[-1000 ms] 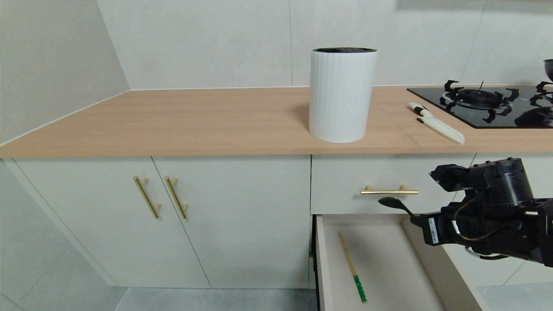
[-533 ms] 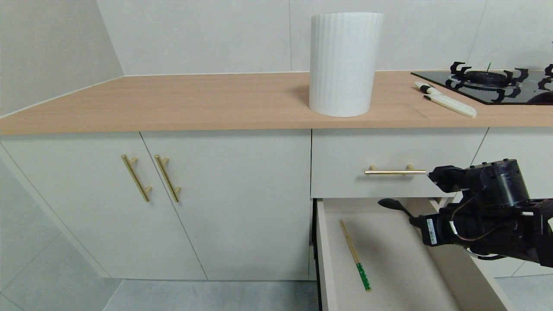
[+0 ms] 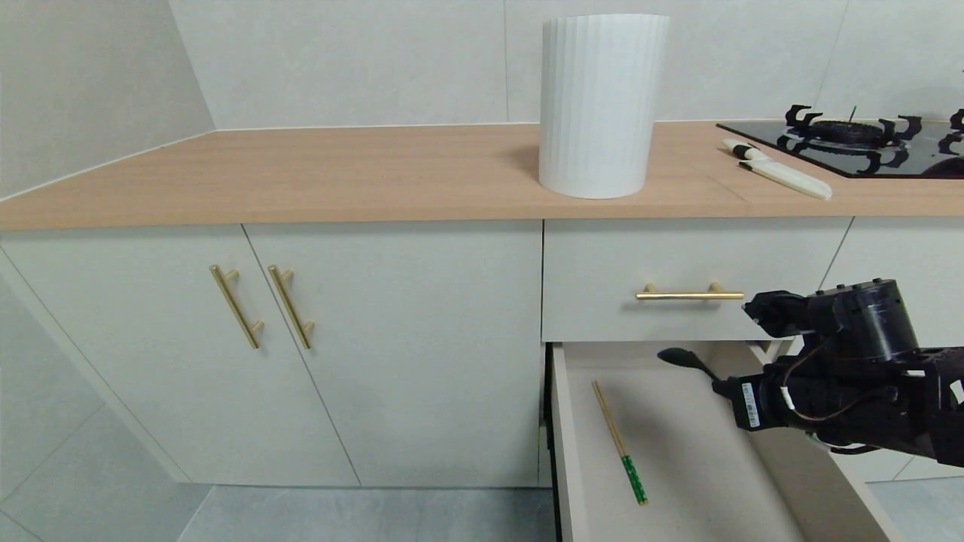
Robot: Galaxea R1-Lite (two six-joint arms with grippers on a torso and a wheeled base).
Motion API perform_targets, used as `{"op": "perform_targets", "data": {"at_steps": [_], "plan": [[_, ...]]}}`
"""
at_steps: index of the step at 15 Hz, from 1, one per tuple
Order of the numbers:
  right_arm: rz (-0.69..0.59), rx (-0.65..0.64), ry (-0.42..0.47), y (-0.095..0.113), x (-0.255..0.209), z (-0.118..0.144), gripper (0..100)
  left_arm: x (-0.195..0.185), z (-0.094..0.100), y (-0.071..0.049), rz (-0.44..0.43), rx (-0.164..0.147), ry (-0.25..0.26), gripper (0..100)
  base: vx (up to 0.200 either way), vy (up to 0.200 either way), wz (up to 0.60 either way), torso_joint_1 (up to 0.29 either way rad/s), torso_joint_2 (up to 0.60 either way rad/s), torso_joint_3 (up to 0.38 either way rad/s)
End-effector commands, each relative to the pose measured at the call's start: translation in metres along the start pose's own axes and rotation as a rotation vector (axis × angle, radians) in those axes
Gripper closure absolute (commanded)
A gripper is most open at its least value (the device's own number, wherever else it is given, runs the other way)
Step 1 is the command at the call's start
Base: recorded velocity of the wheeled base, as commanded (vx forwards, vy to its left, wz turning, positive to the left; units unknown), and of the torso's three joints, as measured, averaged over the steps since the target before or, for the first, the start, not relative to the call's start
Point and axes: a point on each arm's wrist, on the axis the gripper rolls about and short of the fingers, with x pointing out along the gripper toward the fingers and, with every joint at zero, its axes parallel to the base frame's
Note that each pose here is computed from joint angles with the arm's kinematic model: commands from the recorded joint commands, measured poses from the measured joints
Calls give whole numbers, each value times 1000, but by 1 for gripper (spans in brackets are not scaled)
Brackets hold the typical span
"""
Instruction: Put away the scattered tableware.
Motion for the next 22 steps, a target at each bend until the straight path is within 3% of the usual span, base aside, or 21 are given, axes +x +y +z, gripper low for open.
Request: {"op": "perform_targets", "data": {"at_steps": [1, 10, 15, 22], "plan": [[-9, -5, 58, 1, 18, -8, 100, 0, 0, 0, 1, 0, 0, 0, 0, 0, 0, 0, 0, 0], [-160, 32, 291, 2, 132, -62, 100, 0, 0, 0, 1, 0, 0, 0, 0, 0, 0, 0, 0, 0], [-213, 33, 298, -3, 155, -79, 100, 0, 0, 0, 1, 0, 0, 0, 0, 0, 0, 0, 0, 0], [-217, 32, 304, -4, 157, -81, 100, 0, 0, 0, 1, 0, 0, 0, 0, 0, 0, 0, 0, 0]]}}
